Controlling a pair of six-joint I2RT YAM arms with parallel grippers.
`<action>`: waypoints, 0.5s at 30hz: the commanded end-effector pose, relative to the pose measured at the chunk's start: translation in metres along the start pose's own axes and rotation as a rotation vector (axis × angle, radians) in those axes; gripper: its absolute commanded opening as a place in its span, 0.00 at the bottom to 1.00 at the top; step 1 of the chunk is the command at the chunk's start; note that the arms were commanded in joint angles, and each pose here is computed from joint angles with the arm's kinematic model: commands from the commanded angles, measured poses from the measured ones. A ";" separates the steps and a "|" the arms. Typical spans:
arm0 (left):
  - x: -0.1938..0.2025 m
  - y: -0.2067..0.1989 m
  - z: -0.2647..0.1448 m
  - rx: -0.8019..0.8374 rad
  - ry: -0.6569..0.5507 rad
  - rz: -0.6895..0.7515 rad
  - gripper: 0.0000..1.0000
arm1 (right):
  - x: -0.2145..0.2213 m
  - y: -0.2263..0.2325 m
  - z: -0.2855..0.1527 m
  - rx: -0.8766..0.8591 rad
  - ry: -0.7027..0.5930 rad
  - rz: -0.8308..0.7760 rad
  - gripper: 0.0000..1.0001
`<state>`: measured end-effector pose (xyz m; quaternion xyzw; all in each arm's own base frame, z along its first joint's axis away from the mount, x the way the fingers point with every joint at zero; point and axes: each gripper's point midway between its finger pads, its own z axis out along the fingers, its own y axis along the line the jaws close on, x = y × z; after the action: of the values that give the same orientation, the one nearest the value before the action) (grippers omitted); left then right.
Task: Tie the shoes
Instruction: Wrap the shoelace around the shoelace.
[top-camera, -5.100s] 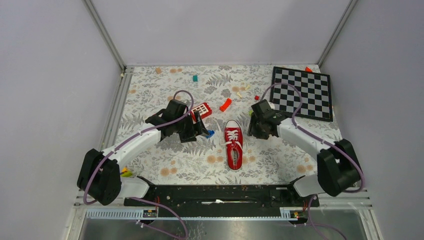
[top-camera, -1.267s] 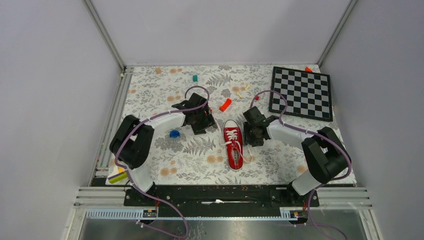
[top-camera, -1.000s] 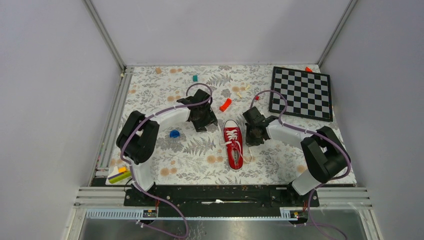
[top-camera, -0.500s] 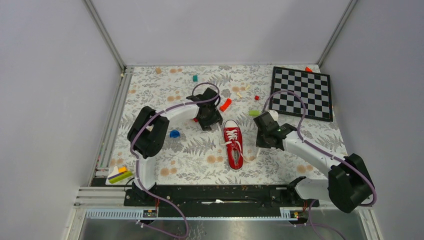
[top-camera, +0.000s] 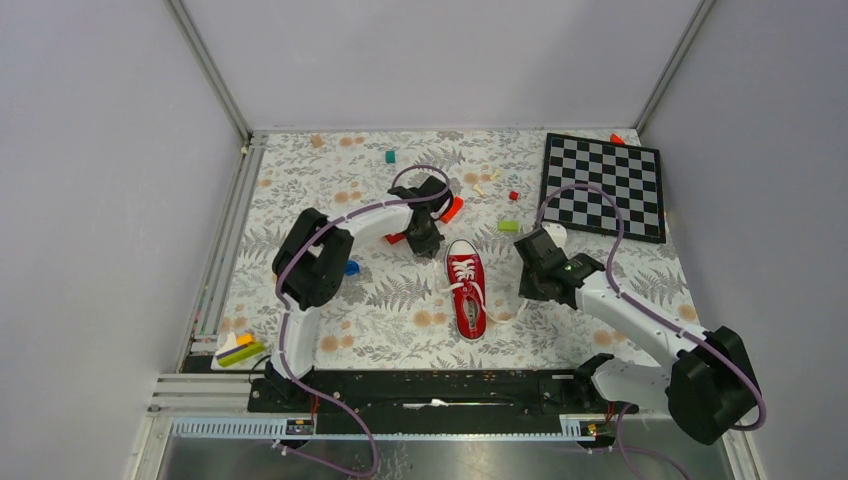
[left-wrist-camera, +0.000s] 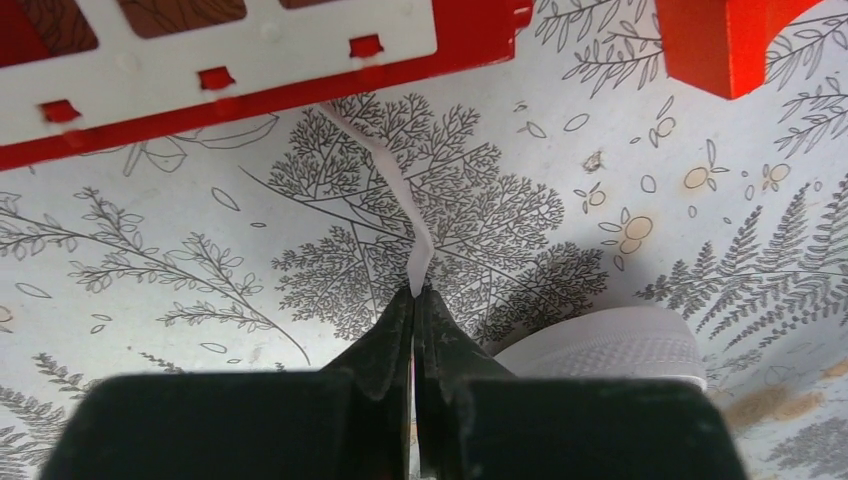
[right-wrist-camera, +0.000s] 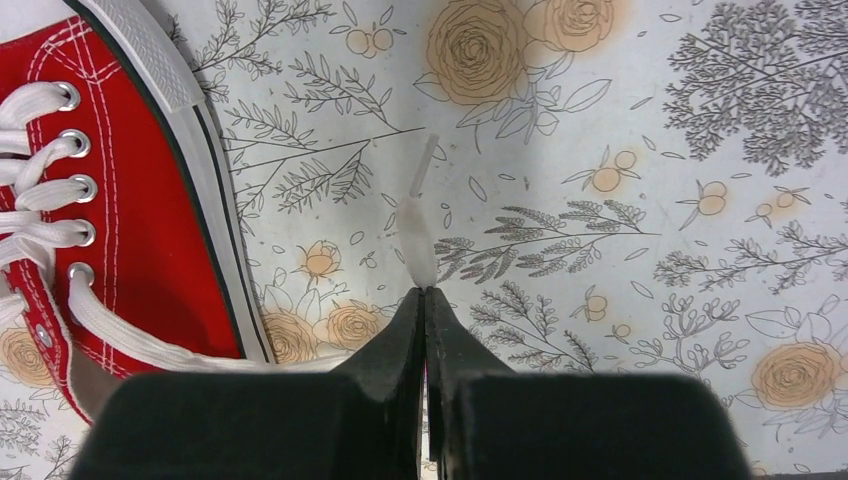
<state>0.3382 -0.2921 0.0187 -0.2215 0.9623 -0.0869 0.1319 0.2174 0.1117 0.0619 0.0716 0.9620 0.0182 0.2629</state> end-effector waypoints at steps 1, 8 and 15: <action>-0.008 0.008 -0.027 -0.010 -0.058 0.042 0.00 | -0.010 -0.014 -0.011 0.060 -0.060 0.023 0.00; 0.010 0.047 -0.082 0.106 -0.081 0.155 0.00 | -0.015 -0.042 -0.029 0.150 -0.133 0.042 0.00; 0.063 0.072 -0.085 0.256 0.039 0.279 0.00 | 0.004 -0.016 -0.023 -0.006 -0.047 0.020 0.22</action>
<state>0.2542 -0.2340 0.0847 -0.1268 0.9649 -0.1463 0.1776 0.2070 0.0813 0.0867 0.0983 0.9462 -0.0150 0.3080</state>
